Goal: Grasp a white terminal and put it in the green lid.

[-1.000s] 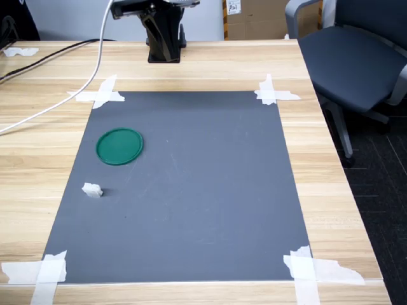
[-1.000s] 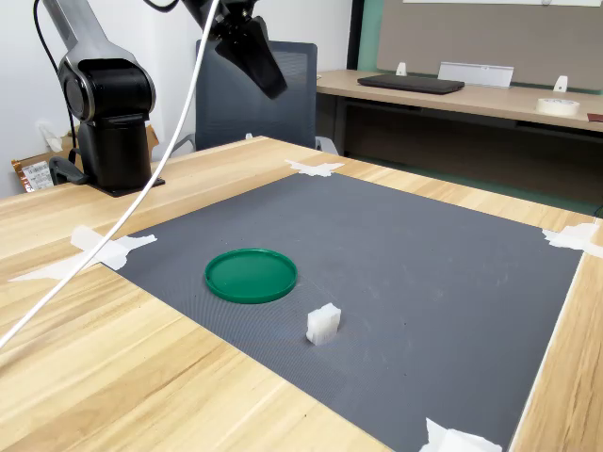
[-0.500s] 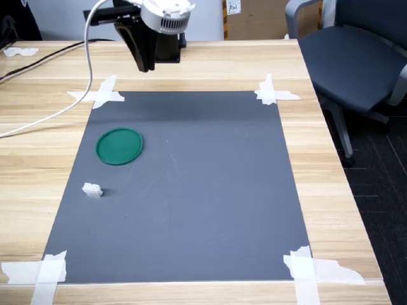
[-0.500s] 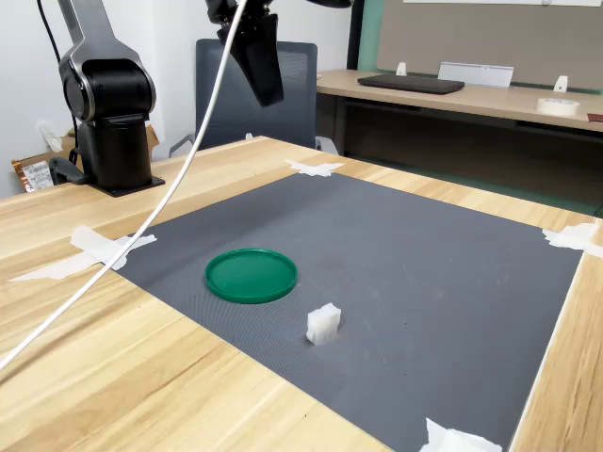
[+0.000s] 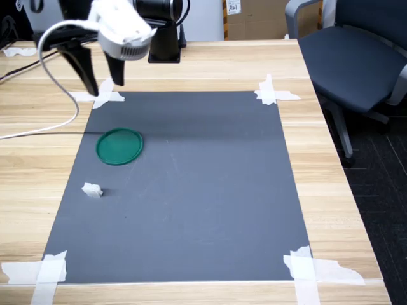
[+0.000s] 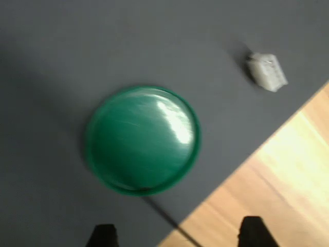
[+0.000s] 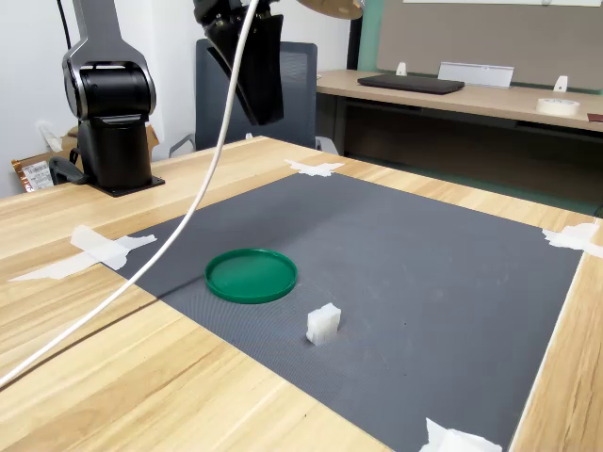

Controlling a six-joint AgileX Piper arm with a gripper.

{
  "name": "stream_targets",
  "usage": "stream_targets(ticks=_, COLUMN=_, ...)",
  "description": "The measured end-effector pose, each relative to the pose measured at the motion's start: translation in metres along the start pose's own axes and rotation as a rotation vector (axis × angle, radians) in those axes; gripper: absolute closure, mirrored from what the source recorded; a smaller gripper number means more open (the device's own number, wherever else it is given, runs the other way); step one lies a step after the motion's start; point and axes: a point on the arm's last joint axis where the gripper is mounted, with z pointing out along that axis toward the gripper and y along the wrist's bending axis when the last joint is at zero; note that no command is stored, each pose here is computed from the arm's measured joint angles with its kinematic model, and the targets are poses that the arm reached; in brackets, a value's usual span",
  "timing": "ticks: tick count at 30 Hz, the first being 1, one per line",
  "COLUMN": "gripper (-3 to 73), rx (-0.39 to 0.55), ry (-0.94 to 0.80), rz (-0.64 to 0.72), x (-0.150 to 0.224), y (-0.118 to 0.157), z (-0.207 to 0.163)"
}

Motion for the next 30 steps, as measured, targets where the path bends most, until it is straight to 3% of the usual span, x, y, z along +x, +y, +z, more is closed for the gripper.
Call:
stream_targets(ticks=7, gripper=22.8, rx=0.030, ry=-0.037, rz=0.024, x=0.011, y=-0.051, z=0.006)
stream_targets(ticks=17, gripper=22.8, rx=-0.004, ry=-0.029, rz=0.082, x=0.030, y=-0.111, z=0.026)
stream_targets(ticks=22, gripper=22.8, rx=-0.038, ry=-0.015, rz=0.063, x=0.027, y=-0.120, z=0.042)
stream_targets(ticks=30, gripper=22.8, rx=-0.117, ry=0.038, rz=-0.012, x=-0.006, y=-0.106, z=0.071)
